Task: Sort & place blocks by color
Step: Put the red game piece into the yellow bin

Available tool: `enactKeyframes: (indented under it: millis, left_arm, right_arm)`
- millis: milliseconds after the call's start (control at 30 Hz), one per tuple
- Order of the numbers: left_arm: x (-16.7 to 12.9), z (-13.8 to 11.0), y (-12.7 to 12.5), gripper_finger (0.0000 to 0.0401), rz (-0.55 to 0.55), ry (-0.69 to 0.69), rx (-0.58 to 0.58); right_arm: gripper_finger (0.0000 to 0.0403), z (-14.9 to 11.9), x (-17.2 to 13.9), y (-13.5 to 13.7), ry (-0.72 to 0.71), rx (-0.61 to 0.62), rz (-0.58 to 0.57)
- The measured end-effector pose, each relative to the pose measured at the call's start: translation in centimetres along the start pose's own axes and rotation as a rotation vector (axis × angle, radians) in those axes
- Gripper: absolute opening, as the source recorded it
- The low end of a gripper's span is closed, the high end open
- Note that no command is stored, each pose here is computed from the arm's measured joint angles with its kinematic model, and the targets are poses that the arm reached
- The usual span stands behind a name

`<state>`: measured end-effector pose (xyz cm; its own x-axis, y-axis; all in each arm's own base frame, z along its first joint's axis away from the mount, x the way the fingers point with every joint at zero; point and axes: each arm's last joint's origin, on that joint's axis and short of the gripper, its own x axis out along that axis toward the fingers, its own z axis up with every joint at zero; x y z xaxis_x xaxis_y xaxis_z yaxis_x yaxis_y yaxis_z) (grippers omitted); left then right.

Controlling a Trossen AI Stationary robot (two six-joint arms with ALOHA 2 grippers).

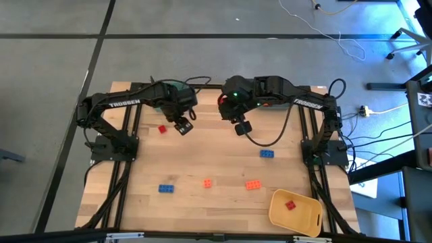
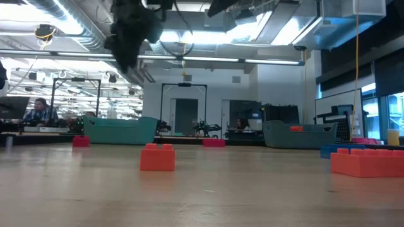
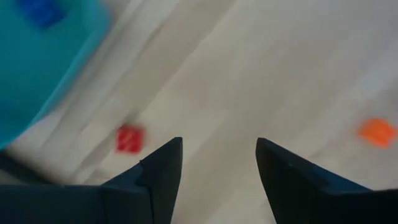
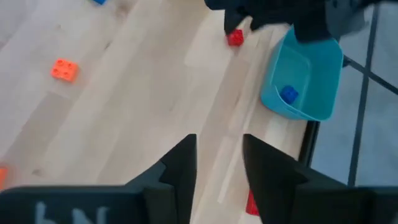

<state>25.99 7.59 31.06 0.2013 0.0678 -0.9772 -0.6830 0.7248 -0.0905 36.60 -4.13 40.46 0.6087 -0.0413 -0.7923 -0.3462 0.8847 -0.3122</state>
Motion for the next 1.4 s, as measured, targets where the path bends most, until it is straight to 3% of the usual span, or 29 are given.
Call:
enactKeyframes:
  millis: [200, 467, 700, 1100, 1400]
  left_arm:
    - [1.6, -1.9, 1.7, 0.0196, 0.155, 0.103, -0.073]
    - [7.2, -4.0, 4.2, 0.0196, 0.215, 0.176, -0.118]
    - [11.4, -4.9, 5.7, 0.0196, 0.199, 0.119, -0.133]
    - [13.2, -5.4, 7.9, 0.0196, 0.248, 0.098, -0.12]
    - [14.0, -5.9, 8.8, 0.0196, 0.219, 0.125, -0.121]
  right_arm:
    - [0.017, 0.1, 1.1, -0.2, 0.024, 0.006, -0.008]
    - [0.0177, 0.2, 1.1, -0.2, 0.013, -0.007, -0.015]
    - [0.0177, 0.3, 1.1, -0.3, 0.0, -0.008, -0.023]
    - [0.0177, 0.4, 1.1, -0.3, -0.006, -0.01, -0.026]
    - [0.0177, 0.5, 1.1, -0.4, -0.023, -0.01, -0.036]
